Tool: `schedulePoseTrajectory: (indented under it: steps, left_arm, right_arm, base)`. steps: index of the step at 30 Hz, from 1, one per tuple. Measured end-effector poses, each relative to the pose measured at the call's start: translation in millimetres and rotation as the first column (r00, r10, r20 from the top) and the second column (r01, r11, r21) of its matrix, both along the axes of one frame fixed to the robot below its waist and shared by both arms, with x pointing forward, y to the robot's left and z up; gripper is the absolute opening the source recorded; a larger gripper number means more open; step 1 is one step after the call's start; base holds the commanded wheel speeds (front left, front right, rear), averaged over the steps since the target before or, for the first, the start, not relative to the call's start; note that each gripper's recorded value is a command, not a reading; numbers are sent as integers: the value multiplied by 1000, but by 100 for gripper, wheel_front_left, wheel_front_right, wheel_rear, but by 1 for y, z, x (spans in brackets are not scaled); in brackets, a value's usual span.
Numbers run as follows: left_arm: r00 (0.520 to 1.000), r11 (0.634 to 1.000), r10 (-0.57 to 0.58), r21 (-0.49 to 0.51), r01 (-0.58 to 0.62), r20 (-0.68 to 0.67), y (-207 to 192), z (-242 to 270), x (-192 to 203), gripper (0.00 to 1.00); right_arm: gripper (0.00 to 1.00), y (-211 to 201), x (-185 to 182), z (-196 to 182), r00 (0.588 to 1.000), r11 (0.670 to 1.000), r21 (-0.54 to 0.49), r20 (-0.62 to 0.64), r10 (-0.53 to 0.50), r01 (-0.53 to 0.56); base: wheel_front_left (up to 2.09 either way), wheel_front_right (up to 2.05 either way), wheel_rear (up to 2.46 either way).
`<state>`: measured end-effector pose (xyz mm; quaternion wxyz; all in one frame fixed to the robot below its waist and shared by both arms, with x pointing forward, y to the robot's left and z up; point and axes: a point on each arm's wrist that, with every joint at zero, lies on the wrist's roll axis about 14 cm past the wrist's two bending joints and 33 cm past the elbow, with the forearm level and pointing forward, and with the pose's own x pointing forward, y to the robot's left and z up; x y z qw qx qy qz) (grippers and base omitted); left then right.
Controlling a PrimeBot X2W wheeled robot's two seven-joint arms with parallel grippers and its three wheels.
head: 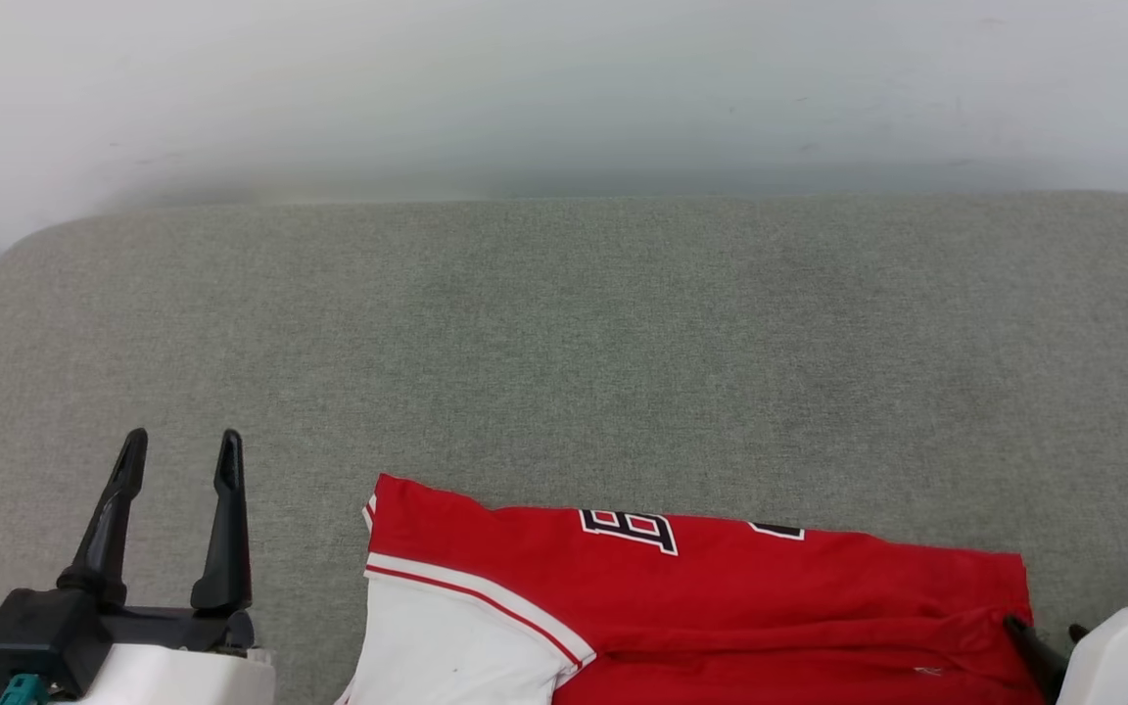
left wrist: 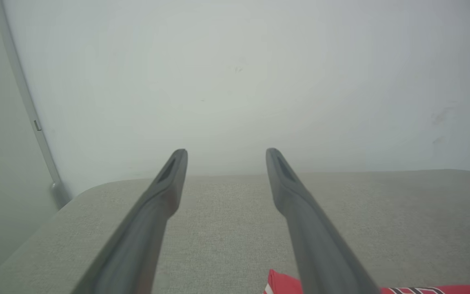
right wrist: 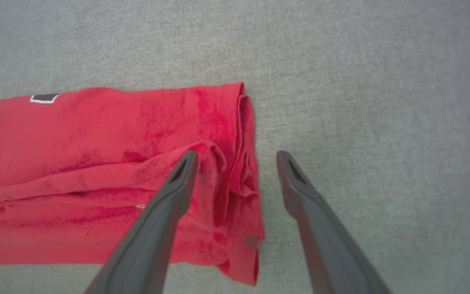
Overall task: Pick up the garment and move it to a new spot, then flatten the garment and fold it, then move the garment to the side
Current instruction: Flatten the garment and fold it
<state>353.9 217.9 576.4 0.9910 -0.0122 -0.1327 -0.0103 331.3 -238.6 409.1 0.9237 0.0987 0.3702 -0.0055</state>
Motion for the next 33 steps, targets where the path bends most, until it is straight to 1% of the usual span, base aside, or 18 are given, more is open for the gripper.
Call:
schedulePoseTrajectory:
  steps: [3,10,16,20,22,28,29,30,31,33]
  left_arm:
    - [1000,1000,1,15,-1,-5,2,-4,0,100]
    - [999,1000,11,28,-10,-33,8,-16,1,100]
    - [998,999,13,40,-10,-56,7,-24,1,100]
    - [998,999,13,33,-11,-67,5,-28,1,100]
    - [998,999,15,31,-13,-68,5,-29,0,100]
    - [998,999,22,27,-20,-61,7,-27,-1,100]
    - [998,999,22,26,-21,-59,7,-26,-1,100]
    - [998,999,23,26,-21,-57,7,-26,-2,100]
    - [998,999,23,25,-21,-56,7,-25,-1,100]
    - [998,1000,20,25,-19,-53,6,-25,-1,100]
  right_arm:
    - [100,4,-5,-13,999,999,43,-43,-26,28]
    - [100,4,-12,-39,991,996,65,-129,-48,56]
    - [100,12,-11,-51,987,996,84,-159,-28,41]
    - [100,22,-12,-58,983,995,99,-184,7,11]
    - [100,31,-11,-60,982,992,126,-189,26,-2]
    - [100,47,-13,-61,979,987,155,-190,69,-40]
    - [69,50,-13,-61,978,986,159,-191,79,-48]
    - [25,53,-14,-62,977,985,162,-193,87,-56]
    - [0,55,-15,-62,977,985,164,-194,92,-60]
    - [0,56,-15,-62,978,985,163,-186,94,-63]
  base:
    - [0,0,0]
    - [0,0,0]
    - [0,0,0]
    - [0,0,0]
    - [0,0,0]
    - [0,0,0]
    - [0,0,0]
    - [0,0,0]
    - [0,0,0]
    - [0,0,0]
